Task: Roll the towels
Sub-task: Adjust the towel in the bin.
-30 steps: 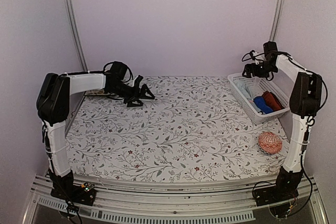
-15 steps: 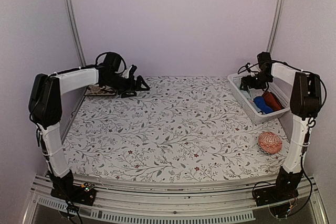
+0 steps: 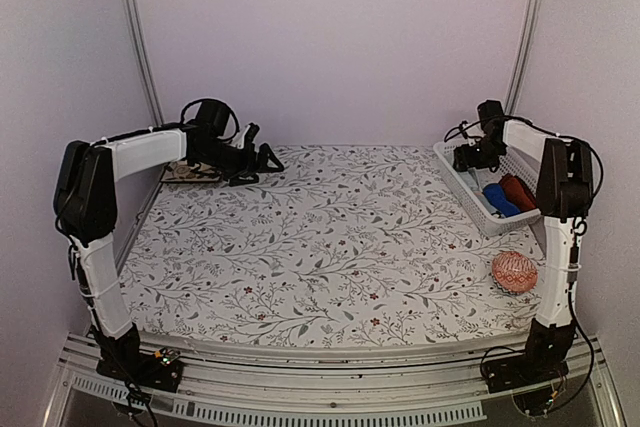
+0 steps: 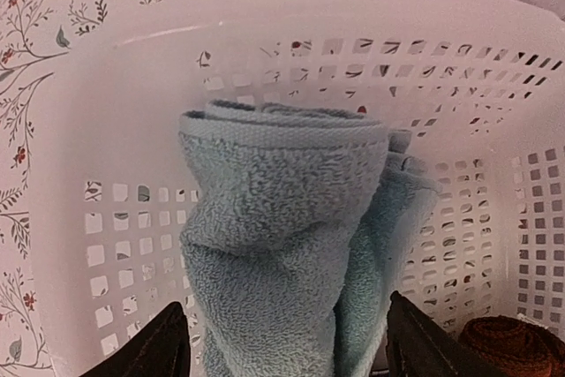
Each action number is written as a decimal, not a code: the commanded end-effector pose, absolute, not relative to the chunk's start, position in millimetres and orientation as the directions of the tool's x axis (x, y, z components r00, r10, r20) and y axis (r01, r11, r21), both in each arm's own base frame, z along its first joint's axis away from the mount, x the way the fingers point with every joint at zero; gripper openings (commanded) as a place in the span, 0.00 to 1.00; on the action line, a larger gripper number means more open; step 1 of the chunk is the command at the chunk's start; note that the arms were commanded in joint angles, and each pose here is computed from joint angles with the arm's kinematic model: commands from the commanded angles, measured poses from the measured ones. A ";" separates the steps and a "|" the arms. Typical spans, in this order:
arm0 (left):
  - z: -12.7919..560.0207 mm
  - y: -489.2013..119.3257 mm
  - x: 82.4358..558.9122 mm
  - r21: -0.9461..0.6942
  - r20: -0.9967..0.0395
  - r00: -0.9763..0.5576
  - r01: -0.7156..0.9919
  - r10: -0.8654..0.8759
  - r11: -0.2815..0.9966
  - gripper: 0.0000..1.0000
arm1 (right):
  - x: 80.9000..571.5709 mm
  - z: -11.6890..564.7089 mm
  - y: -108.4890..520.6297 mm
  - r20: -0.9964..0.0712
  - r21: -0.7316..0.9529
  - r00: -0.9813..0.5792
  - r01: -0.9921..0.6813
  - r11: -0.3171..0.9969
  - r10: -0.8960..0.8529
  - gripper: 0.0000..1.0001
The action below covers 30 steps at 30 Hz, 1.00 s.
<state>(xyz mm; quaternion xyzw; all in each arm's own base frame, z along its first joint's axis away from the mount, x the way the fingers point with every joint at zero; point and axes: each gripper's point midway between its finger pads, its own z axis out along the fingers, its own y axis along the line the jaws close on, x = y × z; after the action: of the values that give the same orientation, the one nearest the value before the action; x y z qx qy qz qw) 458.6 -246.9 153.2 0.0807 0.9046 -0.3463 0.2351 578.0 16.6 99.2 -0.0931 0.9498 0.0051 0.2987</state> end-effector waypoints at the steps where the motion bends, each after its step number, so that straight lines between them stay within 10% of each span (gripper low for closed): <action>1: 148.3 -242.5 457.5 -0.584 -0.474 -0.881 0.305 -0.010 0.752 0.97 | 576.6 87.7 29.0 -0.535 -0.067 -0.816 -0.216 0.974 -0.218 0.77; 11: 129.0 -242.4 459.0 -0.588 -0.438 -0.899 0.278 -0.009 0.759 0.97 | 571.1 55.7 30.2 -0.455 -0.096 -0.852 -0.245 0.965 -0.261 0.73; 30: 120.1 -244.2 455.5 -0.606 -0.416 -0.909 0.273 -0.005 0.747 0.97 | 567.0 52.1 47.5 -0.450 0.041 -0.857 -0.301 0.953 -0.251 0.27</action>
<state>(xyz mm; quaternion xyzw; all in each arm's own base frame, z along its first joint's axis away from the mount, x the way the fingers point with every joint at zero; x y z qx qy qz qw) 457.2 -247.3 130.1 0.0748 0.9123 -0.3433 0.2102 570.0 32.2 46.8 -0.1408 0.9625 -0.0024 0.2318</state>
